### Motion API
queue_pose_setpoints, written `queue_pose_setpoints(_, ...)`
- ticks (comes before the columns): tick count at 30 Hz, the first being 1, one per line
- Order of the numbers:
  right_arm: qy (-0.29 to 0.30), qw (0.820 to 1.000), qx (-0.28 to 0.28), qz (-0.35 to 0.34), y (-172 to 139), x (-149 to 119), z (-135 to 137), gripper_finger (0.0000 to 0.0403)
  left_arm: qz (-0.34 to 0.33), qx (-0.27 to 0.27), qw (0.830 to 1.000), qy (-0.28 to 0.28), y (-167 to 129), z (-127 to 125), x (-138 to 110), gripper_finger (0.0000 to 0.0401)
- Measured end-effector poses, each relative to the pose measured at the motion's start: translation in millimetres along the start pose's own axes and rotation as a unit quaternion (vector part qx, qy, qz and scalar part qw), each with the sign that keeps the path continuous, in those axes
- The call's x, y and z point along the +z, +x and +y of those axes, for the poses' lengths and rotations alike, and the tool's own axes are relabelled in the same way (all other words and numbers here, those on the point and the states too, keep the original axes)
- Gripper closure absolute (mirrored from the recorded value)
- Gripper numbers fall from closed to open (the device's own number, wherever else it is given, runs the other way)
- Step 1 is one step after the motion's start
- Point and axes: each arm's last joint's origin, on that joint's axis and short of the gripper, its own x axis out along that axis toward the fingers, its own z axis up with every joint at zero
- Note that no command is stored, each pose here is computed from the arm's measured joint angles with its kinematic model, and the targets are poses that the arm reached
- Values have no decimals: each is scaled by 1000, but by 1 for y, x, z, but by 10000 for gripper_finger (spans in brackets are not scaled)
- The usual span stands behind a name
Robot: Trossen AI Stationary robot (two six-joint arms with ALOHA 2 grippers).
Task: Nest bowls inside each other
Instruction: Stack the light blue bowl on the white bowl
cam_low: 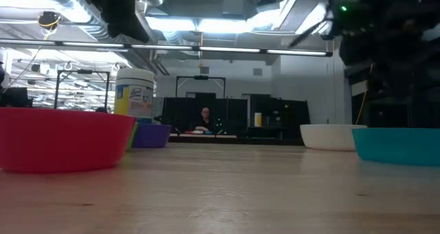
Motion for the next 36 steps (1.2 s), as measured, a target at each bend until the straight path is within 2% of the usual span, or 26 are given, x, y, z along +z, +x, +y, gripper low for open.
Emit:
queue_pose_setpoints(7, 17, 999, 11, -48, 2, -8, -6, 300, -9, -1, 1000, -8, 0, 0, 2, 381)
queue_pose_setpoints(15, 41, 998, 0, -51, 14, -11, -19, 273, -10, -2, 1000, -13, 0, 0, 2, 381)
queue_pose_setpoints(23, 82, 995, 1, -61, 15, -10, -25, 267, -8, -17, 1000, -9, 0, -1, 2, 381)
queue_pose_setpoints(29, 100, 992, 11, -72, 14, -7, -27, 238, -7, -25, 1000, -11, 0, -2, 2, 381)
queue_pose_setpoints(36, 100, 989, -7, -113, 12, 0, -28, 208, -4, -41, 998, -56, 0, -2, 2, 381)
